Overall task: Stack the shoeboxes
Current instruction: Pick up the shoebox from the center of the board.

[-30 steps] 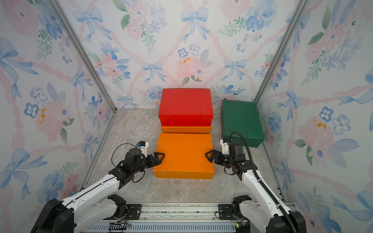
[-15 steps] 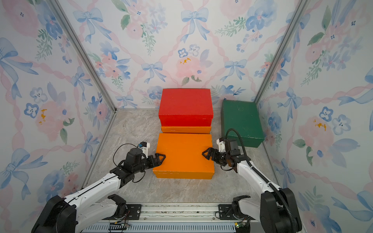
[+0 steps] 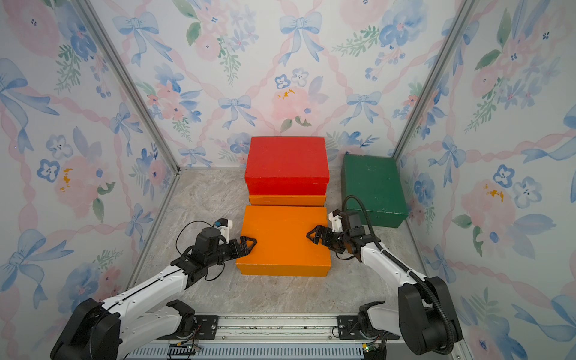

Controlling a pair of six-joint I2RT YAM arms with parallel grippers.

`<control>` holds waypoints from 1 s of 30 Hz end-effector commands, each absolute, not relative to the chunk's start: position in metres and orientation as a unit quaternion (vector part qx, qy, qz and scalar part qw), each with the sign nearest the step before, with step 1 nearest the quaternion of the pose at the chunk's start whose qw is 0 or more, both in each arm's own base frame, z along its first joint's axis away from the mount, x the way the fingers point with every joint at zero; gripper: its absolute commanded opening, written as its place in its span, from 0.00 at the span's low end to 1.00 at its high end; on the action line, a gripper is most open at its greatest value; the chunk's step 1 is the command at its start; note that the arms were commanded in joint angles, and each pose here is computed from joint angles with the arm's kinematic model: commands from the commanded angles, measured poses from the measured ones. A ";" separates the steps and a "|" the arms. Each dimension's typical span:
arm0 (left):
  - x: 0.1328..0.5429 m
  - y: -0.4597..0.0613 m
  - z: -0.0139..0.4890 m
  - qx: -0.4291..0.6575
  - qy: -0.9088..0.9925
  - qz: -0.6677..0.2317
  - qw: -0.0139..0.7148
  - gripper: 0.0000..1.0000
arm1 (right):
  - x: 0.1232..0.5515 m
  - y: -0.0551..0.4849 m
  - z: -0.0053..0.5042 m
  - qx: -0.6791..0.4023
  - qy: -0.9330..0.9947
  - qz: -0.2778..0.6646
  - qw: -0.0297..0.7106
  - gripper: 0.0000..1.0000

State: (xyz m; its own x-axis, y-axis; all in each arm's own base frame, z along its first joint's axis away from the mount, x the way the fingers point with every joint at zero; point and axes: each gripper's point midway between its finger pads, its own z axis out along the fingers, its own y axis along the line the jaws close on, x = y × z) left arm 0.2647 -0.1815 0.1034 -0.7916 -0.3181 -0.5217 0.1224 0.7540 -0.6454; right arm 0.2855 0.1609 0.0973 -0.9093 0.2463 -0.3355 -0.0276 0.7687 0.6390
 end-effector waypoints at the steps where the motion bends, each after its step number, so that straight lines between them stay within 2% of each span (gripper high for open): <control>1: 0.266 -0.188 0.114 -0.037 0.873 -0.361 0.327 0.98 | 0.277 0.172 0.099 0.046 0.920 0.341 0.187 0.97; 12: 0.266 -0.195 0.132 -0.028 0.857 -0.389 0.338 0.94 | 0.274 0.181 0.118 0.025 0.915 0.350 0.197 0.89; 30: 0.265 -0.201 0.159 -0.016 0.838 -0.416 0.353 0.89 | 0.276 0.189 0.146 0.011 0.907 0.362 0.216 0.87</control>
State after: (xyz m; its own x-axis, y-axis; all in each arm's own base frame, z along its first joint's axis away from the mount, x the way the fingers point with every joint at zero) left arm 0.2641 -0.1845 0.1249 -0.7652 -0.3303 -0.5526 0.1717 0.7225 -0.6697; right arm 0.2762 0.1707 0.1144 -0.9158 0.2097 -0.3425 -0.0513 0.7848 0.6176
